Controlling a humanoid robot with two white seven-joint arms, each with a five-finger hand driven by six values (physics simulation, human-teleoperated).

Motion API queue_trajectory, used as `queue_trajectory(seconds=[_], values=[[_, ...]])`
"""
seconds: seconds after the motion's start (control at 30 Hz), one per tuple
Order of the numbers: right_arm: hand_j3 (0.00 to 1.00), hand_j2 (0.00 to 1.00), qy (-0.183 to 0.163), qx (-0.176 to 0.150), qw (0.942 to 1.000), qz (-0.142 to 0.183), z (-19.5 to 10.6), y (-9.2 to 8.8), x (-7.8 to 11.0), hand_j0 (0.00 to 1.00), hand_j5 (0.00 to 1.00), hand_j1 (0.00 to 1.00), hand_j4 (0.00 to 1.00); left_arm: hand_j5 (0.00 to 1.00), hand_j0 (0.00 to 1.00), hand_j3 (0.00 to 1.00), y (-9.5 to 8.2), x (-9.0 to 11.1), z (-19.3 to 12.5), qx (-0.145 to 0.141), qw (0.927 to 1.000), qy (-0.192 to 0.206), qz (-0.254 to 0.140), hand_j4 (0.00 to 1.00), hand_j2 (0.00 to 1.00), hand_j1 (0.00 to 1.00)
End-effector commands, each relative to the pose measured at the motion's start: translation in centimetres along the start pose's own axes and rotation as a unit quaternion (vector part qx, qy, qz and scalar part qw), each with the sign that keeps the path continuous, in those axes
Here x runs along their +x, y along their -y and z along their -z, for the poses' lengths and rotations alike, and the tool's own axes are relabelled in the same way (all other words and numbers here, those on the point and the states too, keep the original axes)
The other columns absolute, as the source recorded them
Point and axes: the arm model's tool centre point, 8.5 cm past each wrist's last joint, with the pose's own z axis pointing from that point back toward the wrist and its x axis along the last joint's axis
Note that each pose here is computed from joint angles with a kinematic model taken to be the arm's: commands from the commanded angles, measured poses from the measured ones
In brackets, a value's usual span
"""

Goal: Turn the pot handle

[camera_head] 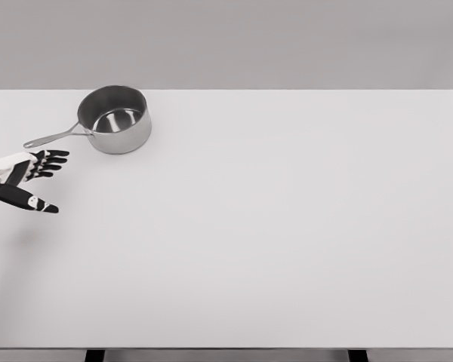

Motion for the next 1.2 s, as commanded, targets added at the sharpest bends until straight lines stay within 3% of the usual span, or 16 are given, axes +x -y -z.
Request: queue_trajectory(seconds=[0.0, 0.13, 0.23, 0.4, 0.5, 0.8, 1.17], values=[[1.00, 1.00, -0.001, 0.000, 1.0000, 0.000, 0.0, 0.0, 0.0, 1.00, 1.00, 1.00, 1.00, 1.00, 1.00, 1.00, 0.4, 1.3, -0.7, -0.010, 0.9998, 0.010, 0.014, 1.00, 1.00, 1.00], [1.00, 1.00, 0.000, 0.000, 1.0000, 0.000, 0.0, 0.0, 0.0, 1.00, 1.00, 1.00, 1.00, 1.00, 1.00, 1.00, 0.6, 2.7, -2.7, -0.021, 0.9992, -0.014, 0.031, 1.00, 1.00, 1.00], [1.00, 1.00, 0.000, 0.000, 1.0000, 0.001, 0.0, 0.0, 0.0, 1.00, 1.00, 1.00, 1.00, 1.00, 1.00, 1.00, 0.0, 2.3, -3.6, -0.012, 0.9954, -0.094, 0.016, 1.00, 1.00, 1.00], [1.00, 1.00, 0.000, 0.000, 1.0000, 0.000, 0.0, 0.0, 0.0, 1.00, 1.00, 1.00, 1.00, 1.00, 1.00, 1.00, -0.1, 3.5, -3.5, -0.005, 0.9913, -0.131, 0.015, 1.00, 1.00, 1.00], [1.00, 1.00, 0.000, 0.000, 1.0000, 0.000, 0.0, 0.0, 0.0, 1.00, 1.00, 1.00, 1.00, 1.00, 1.00, 1.00, 0.4, 4.7, -1.4, 0.001, 0.9927, -0.114, 0.038, 1.00, 1.00, 1.00], [1.00, 1.00, -0.001, 0.000, 1.0000, 0.000, 0.0, 0.0, 0.0, 1.00, 1.00, 1.00, 1.00, 1.00, 1.00, 1.00, 0.1, 5.7, -0.8, 0.010, 0.9929, -0.104, 0.056, 1.00, 1.00, 1.00], [1.00, 1.00, -0.001, 0.000, 1.0000, 0.000, 0.0, 0.0, 0.0, 1.00, 1.00, 1.00, 1.00, 1.00, 1.00, 1.00, -0.9, 4.5, 0.6, 0.038, 0.9888, -0.125, 0.073, 1.00, 1.00, 1.00]])
